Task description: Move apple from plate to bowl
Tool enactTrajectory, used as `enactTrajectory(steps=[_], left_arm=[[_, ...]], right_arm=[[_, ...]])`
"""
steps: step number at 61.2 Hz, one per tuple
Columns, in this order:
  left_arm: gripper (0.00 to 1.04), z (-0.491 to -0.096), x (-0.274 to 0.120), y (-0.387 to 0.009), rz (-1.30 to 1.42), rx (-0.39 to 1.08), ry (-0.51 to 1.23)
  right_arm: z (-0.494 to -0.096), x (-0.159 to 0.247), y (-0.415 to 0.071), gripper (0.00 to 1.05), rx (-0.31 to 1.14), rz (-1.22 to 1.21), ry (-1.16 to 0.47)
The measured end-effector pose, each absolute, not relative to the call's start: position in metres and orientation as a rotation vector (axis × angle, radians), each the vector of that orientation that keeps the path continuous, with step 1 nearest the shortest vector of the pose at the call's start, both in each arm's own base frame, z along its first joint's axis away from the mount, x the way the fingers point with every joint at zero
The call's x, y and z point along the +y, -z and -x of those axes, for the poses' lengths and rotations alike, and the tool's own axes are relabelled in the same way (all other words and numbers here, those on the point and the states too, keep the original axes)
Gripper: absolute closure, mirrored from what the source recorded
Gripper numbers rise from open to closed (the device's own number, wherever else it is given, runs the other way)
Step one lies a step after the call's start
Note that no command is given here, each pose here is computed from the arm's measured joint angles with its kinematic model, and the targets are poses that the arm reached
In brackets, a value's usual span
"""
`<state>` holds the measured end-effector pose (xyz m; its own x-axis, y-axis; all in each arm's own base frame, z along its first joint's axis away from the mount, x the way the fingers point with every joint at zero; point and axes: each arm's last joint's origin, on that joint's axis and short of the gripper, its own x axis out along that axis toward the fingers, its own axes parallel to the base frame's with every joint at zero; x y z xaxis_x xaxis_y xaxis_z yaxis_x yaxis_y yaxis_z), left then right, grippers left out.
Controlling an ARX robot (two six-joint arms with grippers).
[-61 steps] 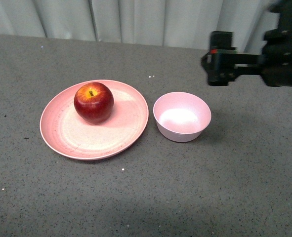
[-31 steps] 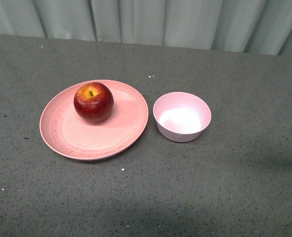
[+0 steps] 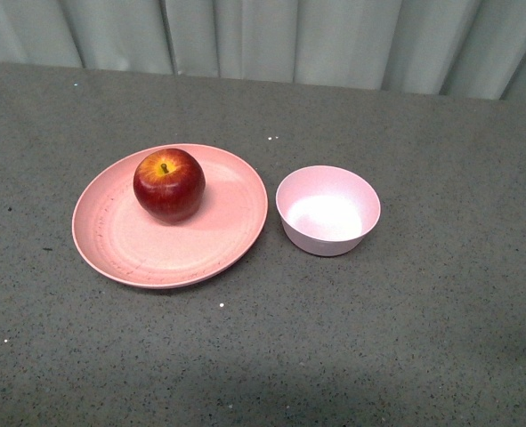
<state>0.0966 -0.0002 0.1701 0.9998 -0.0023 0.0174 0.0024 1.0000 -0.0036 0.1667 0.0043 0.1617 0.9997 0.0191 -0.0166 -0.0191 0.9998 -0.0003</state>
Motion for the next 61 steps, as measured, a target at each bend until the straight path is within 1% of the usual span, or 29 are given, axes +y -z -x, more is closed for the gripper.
enactTrajectory(steps=[6,31,61], left_arm=[[0.07,-0.097,0.0,-0.17,0.004,-0.017,0.002],[0.07,-0.097,0.0,-0.17,0.004,-0.017,0.002],[0.07,-0.097,0.0,-0.17,0.004,-0.017,0.002]], right_arm=[[-0.159,0.0,-0.162,1.04,0.017,0.0,0.004],[-0.135,0.0,-0.164,1.04,0.008,0.0,-0.001],[-0.118,0.0,-0.168,1.04,-0.008,0.0,-0.001]])
